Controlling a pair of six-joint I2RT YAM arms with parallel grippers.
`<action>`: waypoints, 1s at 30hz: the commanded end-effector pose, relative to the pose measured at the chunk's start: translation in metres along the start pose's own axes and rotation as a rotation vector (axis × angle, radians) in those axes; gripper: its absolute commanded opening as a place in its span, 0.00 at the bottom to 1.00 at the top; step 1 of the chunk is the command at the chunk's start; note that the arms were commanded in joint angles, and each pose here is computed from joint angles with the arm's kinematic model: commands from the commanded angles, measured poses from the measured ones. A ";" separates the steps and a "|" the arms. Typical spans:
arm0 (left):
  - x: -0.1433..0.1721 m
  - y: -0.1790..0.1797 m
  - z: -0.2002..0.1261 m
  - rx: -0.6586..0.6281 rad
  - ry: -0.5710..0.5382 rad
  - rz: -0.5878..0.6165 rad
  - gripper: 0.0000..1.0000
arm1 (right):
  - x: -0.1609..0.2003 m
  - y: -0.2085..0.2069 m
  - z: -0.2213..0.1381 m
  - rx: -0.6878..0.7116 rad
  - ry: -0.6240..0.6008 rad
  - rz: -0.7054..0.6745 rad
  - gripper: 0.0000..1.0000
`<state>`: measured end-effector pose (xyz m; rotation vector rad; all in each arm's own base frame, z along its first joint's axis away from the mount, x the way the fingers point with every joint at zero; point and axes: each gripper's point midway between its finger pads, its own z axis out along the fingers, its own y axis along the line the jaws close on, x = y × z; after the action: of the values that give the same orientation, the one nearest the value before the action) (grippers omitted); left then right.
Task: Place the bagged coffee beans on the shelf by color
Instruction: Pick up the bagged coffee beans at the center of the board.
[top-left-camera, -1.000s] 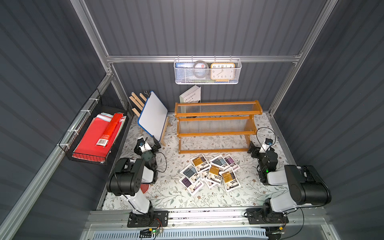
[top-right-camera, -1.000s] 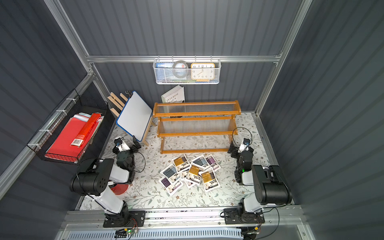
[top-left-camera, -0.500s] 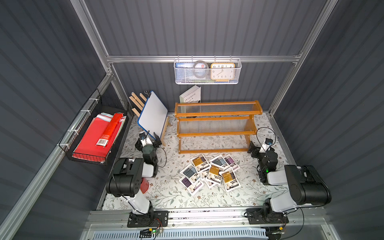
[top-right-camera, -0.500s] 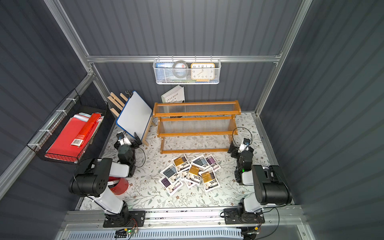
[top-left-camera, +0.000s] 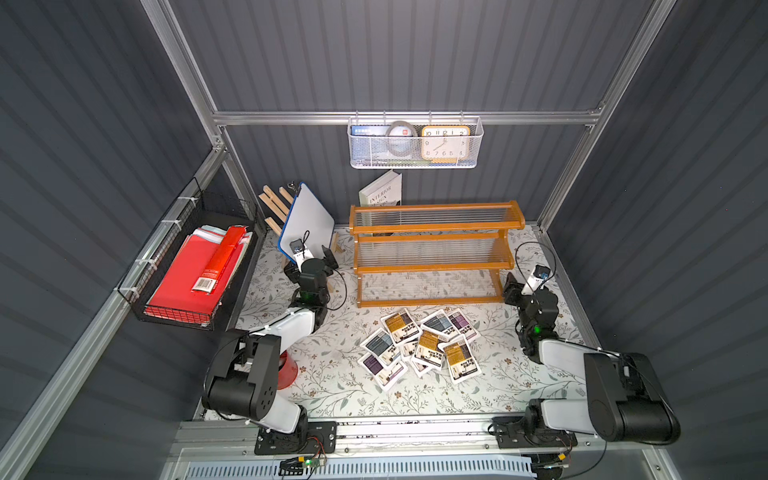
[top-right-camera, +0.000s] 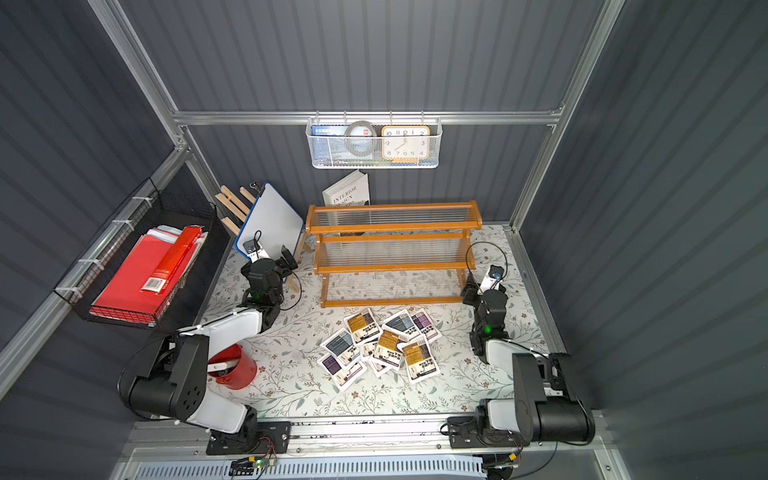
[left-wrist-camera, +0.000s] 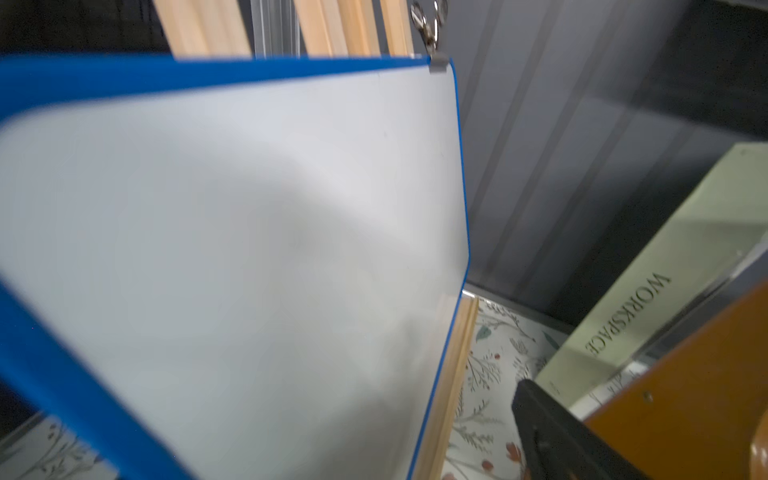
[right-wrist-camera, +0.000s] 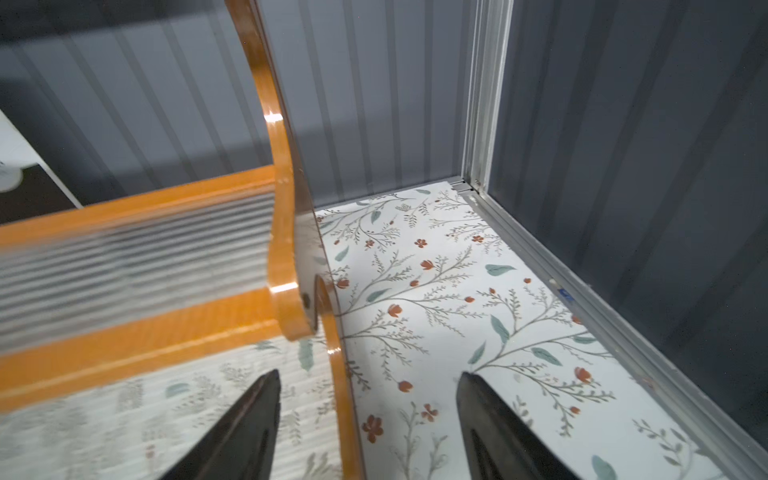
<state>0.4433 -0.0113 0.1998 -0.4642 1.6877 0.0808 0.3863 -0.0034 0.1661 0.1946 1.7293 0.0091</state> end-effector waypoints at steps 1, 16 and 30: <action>0.007 0.013 -0.018 -0.063 0.039 -0.070 0.99 | 0.020 0.012 -0.011 0.022 0.161 0.015 0.64; 0.061 -0.066 -0.101 0.143 0.186 -0.025 0.99 | 0.055 0.186 -0.134 -0.678 0.723 0.133 0.59; 0.137 -0.140 -0.159 0.529 0.438 -0.119 0.83 | 0.097 0.236 -0.153 -0.775 0.867 0.119 0.59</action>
<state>0.3367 -0.2088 0.1325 -0.1892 1.9915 -0.4493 0.2517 0.2498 0.1254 -0.3409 2.4147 0.9115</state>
